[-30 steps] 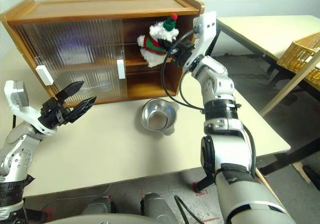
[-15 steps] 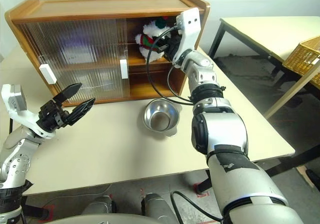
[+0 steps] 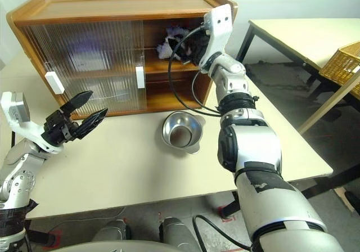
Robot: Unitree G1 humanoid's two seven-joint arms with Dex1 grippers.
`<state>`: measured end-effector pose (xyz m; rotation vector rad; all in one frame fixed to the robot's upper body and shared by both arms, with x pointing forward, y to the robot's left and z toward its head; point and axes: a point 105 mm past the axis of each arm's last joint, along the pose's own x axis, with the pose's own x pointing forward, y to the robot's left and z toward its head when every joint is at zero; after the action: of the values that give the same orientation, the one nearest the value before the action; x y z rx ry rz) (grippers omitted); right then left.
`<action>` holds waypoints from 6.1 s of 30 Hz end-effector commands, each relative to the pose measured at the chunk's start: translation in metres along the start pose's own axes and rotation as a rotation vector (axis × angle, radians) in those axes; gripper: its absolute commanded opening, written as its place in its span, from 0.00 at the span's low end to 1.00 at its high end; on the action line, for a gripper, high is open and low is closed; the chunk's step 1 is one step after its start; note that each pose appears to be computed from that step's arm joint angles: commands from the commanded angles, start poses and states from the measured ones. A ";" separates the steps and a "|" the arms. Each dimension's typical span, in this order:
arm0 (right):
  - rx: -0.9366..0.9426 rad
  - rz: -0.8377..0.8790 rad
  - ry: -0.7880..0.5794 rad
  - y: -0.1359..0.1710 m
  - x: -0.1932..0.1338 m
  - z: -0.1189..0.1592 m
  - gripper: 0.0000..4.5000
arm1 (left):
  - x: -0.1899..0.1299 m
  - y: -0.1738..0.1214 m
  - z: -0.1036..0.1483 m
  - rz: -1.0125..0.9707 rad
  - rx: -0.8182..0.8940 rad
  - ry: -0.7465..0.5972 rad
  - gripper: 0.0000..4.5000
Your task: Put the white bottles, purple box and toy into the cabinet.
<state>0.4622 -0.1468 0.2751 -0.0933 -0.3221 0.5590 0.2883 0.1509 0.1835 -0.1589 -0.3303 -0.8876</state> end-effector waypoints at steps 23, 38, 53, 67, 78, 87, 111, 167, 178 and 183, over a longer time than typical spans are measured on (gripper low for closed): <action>0.910 0.032 0.227 0.045 -0.165 -0.061 1.00 | -0.004 -0.001 -0.007 -0.031 -0.029 0.038 1.00; 1.294 -0.024 0.299 0.069 -0.214 -0.097 1.00 | -0.007 -0.001 -0.007 -0.026 -0.029 0.048 1.00; 1.400 -0.087 0.465 0.086 -0.264 -0.126 1.00 | -0.008 -0.001 -0.006 -0.030 -0.028 0.058 1.00; 1.439 -0.017 0.490 0.102 -0.247 -0.132 1.00 | -0.009 -0.001 -0.006 -0.030 -0.019 0.071 1.00; 1.435 0.005 0.483 0.105 -0.232 -0.131 1.00 | -0.012 -0.001 -0.004 -0.019 -0.012 0.075 1.00; 1.405 -0.019 0.469 0.095 -0.228 -0.133 0.44 | -0.009 0.000 -0.003 -0.022 -0.006 0.070 1.00; 1.374 -0.032 0.454 0.086 -0.228 -0.139 0.05 | -0.006 0.001 -0.003 -0.030 -0.001 0.066 1.00; 1.493 0.092 0.523 0.118 -0.214 -0.151 0.00 | -0.008 -0.001 -0.003 -0.023 0.008 0.084 1.00; 1.528 0.091 0.423 0.108 -0.200 -0.142 0.00 | -0.009 0.000 -0.004 -0.023 0.009 0.086 1.00; 1.585 0.094 0.303 0.096 -0.176 -0.131 0.00 | -0.009 0.000 -0.004 -0.027 0.011 0.087 1.00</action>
<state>0.3079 -0.1579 0.0773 1.2932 0.5301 0.7433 0.2835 0.1551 0.1779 -0.1173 -0.2610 -0.9186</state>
